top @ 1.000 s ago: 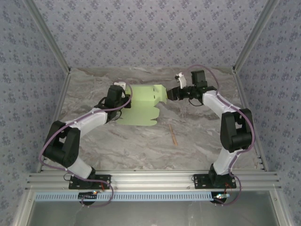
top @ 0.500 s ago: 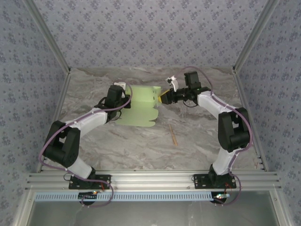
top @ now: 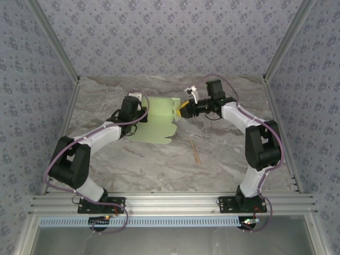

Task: Fold the paper box

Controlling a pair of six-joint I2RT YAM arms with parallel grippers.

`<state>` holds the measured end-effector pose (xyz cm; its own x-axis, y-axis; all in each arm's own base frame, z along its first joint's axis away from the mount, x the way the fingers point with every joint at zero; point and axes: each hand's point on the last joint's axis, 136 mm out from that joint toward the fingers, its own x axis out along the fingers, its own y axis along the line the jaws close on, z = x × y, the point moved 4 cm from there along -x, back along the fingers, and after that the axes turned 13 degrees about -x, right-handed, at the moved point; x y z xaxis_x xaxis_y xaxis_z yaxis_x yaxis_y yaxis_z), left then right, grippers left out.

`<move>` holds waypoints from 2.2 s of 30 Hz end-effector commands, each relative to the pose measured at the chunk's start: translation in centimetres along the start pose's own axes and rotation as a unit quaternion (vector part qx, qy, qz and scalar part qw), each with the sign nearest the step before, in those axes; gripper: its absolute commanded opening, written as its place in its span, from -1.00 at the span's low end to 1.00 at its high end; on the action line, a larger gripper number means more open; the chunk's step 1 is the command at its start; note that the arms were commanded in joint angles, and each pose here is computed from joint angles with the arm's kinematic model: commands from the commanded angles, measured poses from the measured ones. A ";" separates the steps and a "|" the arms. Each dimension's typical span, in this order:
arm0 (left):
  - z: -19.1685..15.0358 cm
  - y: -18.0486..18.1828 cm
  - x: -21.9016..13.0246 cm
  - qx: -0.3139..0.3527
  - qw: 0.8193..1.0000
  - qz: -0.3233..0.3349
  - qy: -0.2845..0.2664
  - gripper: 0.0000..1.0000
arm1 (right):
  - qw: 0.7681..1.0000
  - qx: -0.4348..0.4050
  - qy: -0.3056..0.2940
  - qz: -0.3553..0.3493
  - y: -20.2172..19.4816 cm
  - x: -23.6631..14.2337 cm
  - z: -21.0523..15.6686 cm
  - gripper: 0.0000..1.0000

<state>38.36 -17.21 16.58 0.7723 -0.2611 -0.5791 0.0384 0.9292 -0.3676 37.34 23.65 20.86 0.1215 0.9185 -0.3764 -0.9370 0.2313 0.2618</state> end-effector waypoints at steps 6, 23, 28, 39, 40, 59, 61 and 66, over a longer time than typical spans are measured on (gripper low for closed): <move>1.3 -1.8 -0.5 0.014 1.000 -0.017 -0.012 -1.00 | 0.997 -0.028 -0.019 0.064 1.9 0.0 1.4 -0.07; 1.1 -1.1 0.6 0.020 1.000 0.016 -0.005 -1.00 | 0.996 -0.044 -0.023 0.071 3.3 -1.7 2.5 0.02; 1.0 -1.2 0.7 0.020 1.000 0.015 -0.002 -1.00 | 0.996 -0.046 -0.022 0.074 3.3 -1.4 2.7 0.00; 0.7 -1.7 0.7 0.024 1.000 0.007 0.006 -1.00 | 1.000 -0.020 0.012 -0.005 1.5 0.9 3.1 -0.08; 0.6 -1.7 0.7 0.024 1.000 0.008 0.007 -1.00 | 1.000 -0.017 0.017 -0.012 1.5 1.1 3.0 -0.08; 0.3 -0.9 1.3 0.022 0.999 0.028 0.022 -1.00 | 0.996 -0.041 -0.010 0.075 4.2 -0.1 3.6 -0.02; 0.2 -0.7 1.5 0.020 0.999 0.031 0.025 -1.00 | 0.996 -0.042 -0.015 0.073 4.3 -0.8 3.6 -0.01; 0.1 -0.4 1.9 0.016 0.999 0.035 0.031 -1.00 | 0.996 -0.044 -0.018 0.076 4.9 -1.7 3.6 0.05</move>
<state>39.45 -18.38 16.42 0.7424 -0.2478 -0.6224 0.0339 0.9418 -0.3346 36.16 24.01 22.35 0.0750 0.9119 -0.4036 -0.9447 0.1945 0.2640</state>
